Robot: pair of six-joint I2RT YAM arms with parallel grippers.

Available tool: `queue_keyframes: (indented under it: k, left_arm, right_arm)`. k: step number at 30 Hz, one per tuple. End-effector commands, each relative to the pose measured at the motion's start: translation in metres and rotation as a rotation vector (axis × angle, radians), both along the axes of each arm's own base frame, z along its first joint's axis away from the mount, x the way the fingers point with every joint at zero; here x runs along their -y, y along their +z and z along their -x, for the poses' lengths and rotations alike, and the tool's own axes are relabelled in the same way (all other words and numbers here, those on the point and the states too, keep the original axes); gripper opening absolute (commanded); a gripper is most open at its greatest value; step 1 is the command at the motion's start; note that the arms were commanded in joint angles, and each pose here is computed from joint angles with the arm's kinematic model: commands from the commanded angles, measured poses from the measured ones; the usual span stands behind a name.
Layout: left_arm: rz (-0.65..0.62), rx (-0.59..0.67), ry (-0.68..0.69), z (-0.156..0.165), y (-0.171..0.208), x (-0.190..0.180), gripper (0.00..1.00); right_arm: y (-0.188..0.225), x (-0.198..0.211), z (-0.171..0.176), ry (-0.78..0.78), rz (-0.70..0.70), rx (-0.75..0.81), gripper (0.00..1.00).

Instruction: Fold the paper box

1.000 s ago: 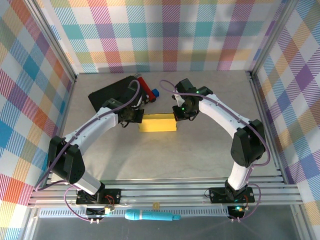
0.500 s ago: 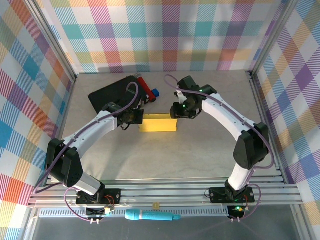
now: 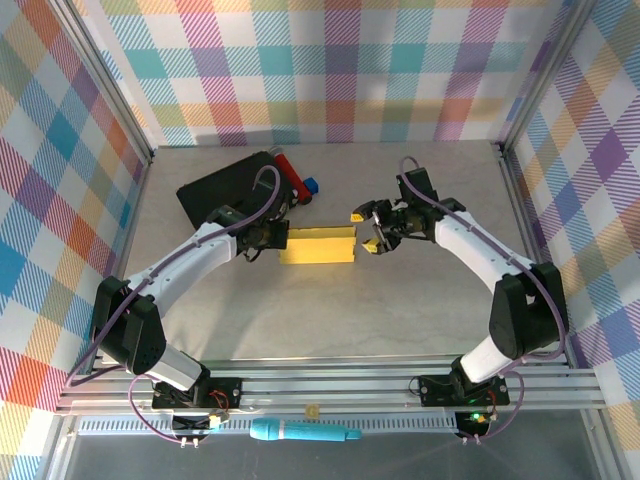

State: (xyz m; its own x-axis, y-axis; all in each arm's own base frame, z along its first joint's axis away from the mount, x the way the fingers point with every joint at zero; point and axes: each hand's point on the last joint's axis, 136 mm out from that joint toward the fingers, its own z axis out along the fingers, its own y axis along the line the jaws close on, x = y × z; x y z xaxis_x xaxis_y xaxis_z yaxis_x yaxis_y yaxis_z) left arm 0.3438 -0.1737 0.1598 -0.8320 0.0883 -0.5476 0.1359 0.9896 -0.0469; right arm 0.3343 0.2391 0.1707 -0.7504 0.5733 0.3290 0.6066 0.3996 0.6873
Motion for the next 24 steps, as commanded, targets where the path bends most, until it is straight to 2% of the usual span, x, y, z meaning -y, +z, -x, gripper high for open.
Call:
queue_keyframes:
  k: [1,9,16,24]
  left_arm:
    - [-0.011,-0.013,0.005,0.008,-0.003,-0.002,0.00]
    - [-0.012,-0.011,0.005,0.007,-0.001,-0.001,0.00]
    - [-0.010,-0.009,0.006,0.007,0.000,-0.002,0.00]
    - [0.004,-0.007,0.006,0.008,0.004,0.000,0.00]
  right_arm:
    - [0.027,-0.018,-0.004,-0.063,-0.180,-0.058,0.69]
    - [-0.002,-0.018,-0.004,-0.097,-0.220,-0.132,0.70]
    - [-0.017,-0.012,-0.004,-0.111,-0.199,-0.145,0.53]
    - [-0.031,-0.006,0.000,-0.103,-0.167,-0.158,0.44]
